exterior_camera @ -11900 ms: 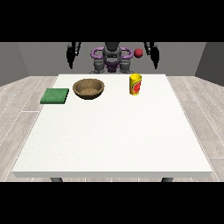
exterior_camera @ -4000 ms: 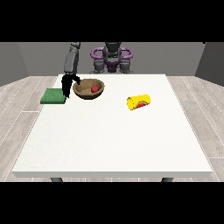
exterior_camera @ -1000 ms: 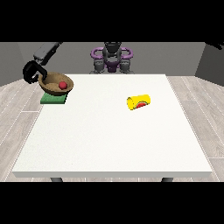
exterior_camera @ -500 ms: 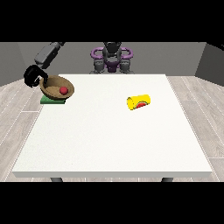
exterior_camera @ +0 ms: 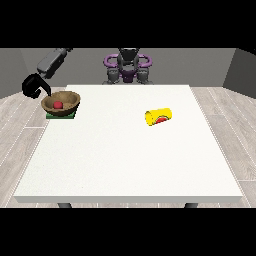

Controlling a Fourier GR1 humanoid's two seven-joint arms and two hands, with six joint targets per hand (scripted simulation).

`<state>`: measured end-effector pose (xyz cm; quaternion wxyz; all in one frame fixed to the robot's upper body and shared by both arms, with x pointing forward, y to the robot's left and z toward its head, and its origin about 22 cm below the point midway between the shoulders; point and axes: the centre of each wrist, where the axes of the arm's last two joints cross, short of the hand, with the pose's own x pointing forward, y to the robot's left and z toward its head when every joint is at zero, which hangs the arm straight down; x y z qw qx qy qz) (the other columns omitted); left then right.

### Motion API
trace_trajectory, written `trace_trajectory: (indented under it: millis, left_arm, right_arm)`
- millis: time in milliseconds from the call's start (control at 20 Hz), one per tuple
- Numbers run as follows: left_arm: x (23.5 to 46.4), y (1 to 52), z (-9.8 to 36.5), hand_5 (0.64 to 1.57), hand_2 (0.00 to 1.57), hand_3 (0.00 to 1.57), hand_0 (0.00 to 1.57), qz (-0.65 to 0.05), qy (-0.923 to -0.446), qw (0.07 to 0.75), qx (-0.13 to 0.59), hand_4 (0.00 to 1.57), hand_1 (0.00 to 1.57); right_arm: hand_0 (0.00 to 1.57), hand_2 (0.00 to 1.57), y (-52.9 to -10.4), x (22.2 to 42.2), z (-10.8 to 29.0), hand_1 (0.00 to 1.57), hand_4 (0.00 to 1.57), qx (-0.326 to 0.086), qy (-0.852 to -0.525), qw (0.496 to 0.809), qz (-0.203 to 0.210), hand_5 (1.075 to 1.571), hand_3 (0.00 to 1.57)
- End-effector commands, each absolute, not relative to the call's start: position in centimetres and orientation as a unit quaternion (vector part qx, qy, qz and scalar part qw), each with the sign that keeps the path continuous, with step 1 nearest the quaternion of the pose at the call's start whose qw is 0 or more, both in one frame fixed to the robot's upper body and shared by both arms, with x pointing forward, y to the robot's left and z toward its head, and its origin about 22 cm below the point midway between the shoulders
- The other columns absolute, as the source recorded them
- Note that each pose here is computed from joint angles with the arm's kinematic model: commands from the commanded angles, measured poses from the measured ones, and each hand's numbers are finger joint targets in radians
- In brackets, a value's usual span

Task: Pick the cup and pour the ball into the bowl, then pick the bowl and place it on the pad

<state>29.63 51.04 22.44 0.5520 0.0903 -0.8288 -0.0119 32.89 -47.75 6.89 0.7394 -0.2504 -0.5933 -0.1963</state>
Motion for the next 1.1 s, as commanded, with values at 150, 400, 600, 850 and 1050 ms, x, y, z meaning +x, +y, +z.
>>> trace_trajectory:
  millis: [150,400,600,850,1050]
  left_arm:
    - [28.4,53.3,21.9,1.564,0.00,0.00,0.00,-0.009,-0.835,0.541,0.100,1.19,0.00]
    - [28.9,52.1,22.8,1.567,0.00,0.00,0.00,-0.008,-0.845,0.527,0.095,1.19,0.00]
    - [28.4,53.4,24.2,1.568,0.00,0.00,0.00,-0.009,-0.851,0.511,0.116,1.20,0.00]
    - [30.0,50.3,22.8,1.569,0.00,0.00,0.00,-0.018,-0.830,0.550,0.088,1.19,0.00]
    - [30.9,48.2,16.1,1.569,0.00,0.00,0.00,-0.014,-0.788,0.610,0.088,1.19,0.00]
  right_arm:
    - [1.45,1.38,-44.6,34.6,5.5,1.45,0.00,-0.218,-0.621,0.722,-0.216,1.540,0.75]
    - [1.15,1.32,-48.3,34.1,9.5,1.15,0.19,-0.274,-0.627,0.699,-0.208,1.532,1.00]
    - [0.00,0.21,-46.9,35.4,10.6,0.00,0.00,-0.257,-0.620,0.728,-0.140,1.442,0.00]
    - [0.00,0.00,-45.3,35.0,6.0,0.00,0.00,-0.259,-0.580,0.765,-0.109,1.407,0.00]
    - [0.00,0.00,-46.4,36.1,11.4,0.00,0.20,-0.264,-0.561,0.780,-0.084,1.375,0.00]
